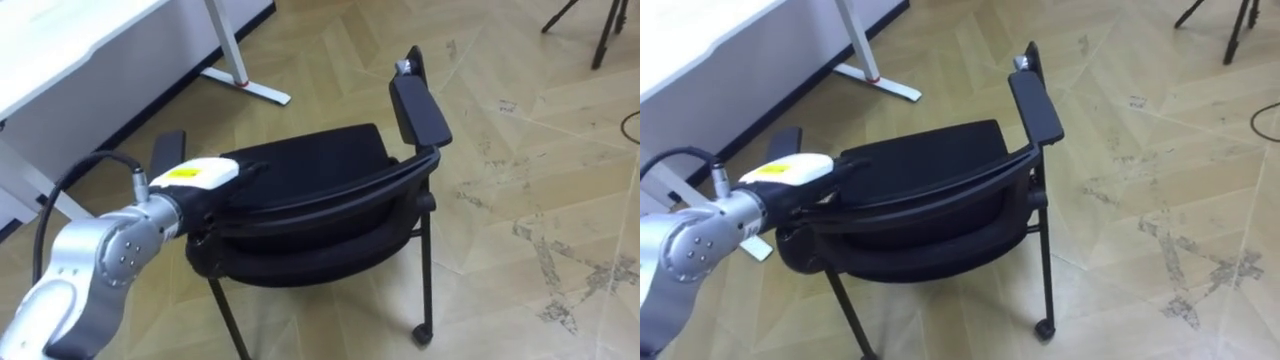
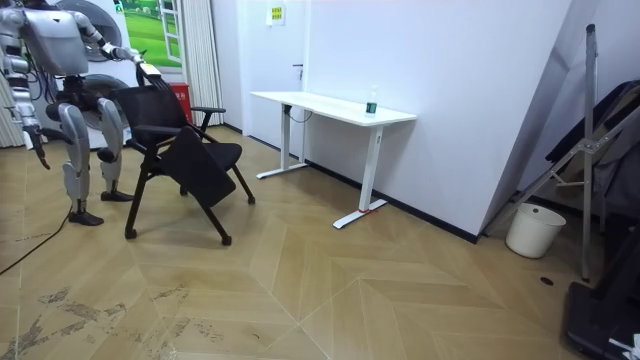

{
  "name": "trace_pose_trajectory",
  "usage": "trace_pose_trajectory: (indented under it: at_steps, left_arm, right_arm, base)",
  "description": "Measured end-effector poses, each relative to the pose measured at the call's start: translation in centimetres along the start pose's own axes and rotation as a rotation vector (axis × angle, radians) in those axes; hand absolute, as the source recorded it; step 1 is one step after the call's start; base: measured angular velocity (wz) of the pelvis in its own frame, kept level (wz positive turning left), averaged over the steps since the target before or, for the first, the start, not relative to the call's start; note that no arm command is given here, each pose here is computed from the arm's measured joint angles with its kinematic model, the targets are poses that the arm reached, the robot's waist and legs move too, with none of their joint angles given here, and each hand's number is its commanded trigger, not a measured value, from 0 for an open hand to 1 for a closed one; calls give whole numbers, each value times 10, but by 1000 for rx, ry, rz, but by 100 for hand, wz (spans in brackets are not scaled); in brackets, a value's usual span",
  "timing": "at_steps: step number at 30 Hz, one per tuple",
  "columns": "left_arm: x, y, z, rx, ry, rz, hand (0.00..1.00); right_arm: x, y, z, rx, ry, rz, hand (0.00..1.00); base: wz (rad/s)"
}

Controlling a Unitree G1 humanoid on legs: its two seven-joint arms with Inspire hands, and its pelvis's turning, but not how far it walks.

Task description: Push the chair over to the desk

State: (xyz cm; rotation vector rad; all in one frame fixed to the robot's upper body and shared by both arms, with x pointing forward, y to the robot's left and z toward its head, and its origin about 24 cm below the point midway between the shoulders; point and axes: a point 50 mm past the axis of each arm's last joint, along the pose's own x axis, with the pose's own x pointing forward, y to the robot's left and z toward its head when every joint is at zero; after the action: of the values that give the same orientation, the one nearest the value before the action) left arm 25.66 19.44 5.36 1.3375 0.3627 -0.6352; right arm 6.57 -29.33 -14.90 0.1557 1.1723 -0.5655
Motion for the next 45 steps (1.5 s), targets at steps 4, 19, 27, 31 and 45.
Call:
trace_pose_trajectory:
  at_steps: [4,19,27,31,45]
  left_arm:
    - [8,-10,-9,-38,43,-8,0]
    - [17,-21,-16,-73,106,26,0]
    - [19,-24,-16,-83,111,44,100]
    - [19,-24,-17,-83,111,44,100]
    - [20,-19,-11,-25,85,129,100]
  right_arm:
    - [0,-1,-2,-1,4,-10,0]
    - [0,-3,-2,25,17,-40,0]
    - [1,1,9,28,-20,-40,0]
    - [1,2,10,28,-27,-37,0]
    - [1,3,9,26,-22,-33,0]
  base:
    - [-1]
    - [-3]
    - [0]
    - [0]
    - [0]
